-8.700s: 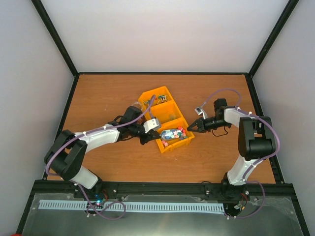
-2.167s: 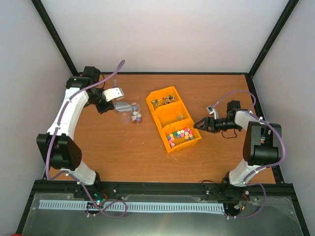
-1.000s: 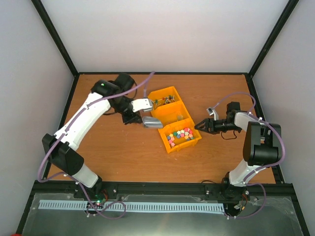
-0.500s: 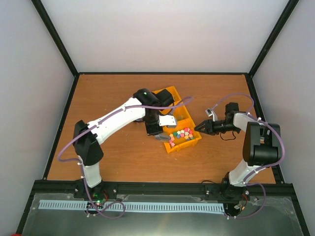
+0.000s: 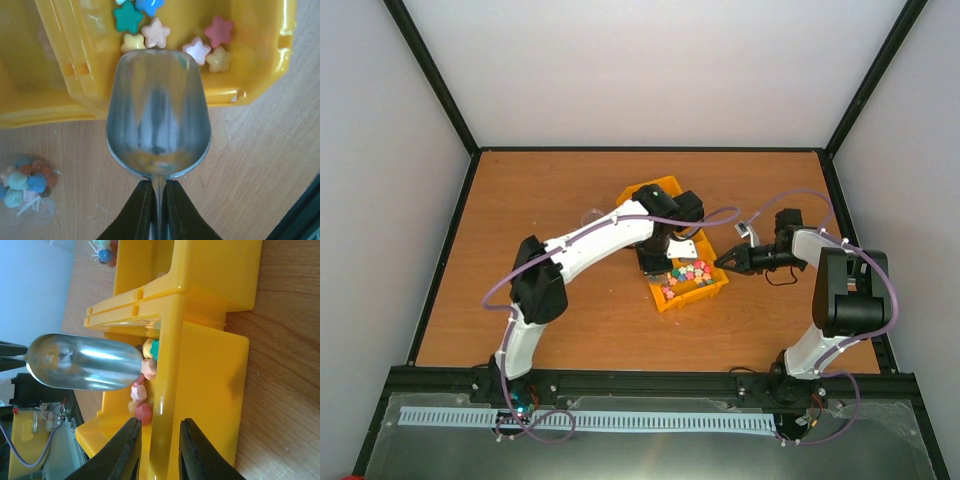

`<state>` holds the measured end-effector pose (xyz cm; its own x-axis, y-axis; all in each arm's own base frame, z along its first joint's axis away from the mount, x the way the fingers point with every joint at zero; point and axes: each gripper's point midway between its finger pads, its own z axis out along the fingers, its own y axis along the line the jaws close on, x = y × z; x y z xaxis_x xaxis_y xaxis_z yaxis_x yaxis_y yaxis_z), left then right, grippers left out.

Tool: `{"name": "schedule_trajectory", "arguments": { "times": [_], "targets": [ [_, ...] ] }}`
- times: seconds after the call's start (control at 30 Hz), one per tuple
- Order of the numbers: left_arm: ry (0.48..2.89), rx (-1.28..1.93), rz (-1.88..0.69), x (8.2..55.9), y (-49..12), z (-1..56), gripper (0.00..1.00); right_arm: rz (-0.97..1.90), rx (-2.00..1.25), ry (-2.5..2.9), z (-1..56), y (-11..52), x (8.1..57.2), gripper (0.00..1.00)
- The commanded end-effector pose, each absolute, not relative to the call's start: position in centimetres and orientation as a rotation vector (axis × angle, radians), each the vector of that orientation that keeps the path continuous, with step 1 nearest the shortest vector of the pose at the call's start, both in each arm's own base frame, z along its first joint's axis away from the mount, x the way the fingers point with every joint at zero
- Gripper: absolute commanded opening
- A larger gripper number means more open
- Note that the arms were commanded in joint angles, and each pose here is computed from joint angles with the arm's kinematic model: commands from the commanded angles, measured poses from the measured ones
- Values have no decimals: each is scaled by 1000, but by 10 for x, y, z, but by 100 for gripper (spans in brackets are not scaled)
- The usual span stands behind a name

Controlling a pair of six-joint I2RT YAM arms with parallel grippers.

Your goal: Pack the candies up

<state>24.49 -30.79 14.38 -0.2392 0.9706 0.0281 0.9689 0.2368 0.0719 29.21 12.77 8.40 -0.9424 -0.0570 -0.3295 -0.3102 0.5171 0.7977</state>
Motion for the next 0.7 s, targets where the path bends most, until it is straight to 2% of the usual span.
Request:
{"name": "schedule_trajectory", "arguments": {
  "times": [0.0, 0.23, 0.37, 0.47, 0.67],
  "targets": [
    [2498, 1931, 176, 246, -309, 138, 1, 1433, -318, 2485, 83, 132, 290, 21],
    [2506, 1905, 96, 254, -327, 105, 1, 1439, -316, 2492, 81, 133, 290, 10],
    [2537, 1810, -119, 254, -334, 90, 1, 1434, -315, 2492, 82, 132, 290, 3],
    [2522, 1731, -285, 258, -334, 73, 1, 1435, -308, 2499, 79, 132, 290, 3],
    [2407, 1645, -404, 269, -335, 45, 1, 1428, -300, 2505, 78, 132, 289, 3]
  ]
}}
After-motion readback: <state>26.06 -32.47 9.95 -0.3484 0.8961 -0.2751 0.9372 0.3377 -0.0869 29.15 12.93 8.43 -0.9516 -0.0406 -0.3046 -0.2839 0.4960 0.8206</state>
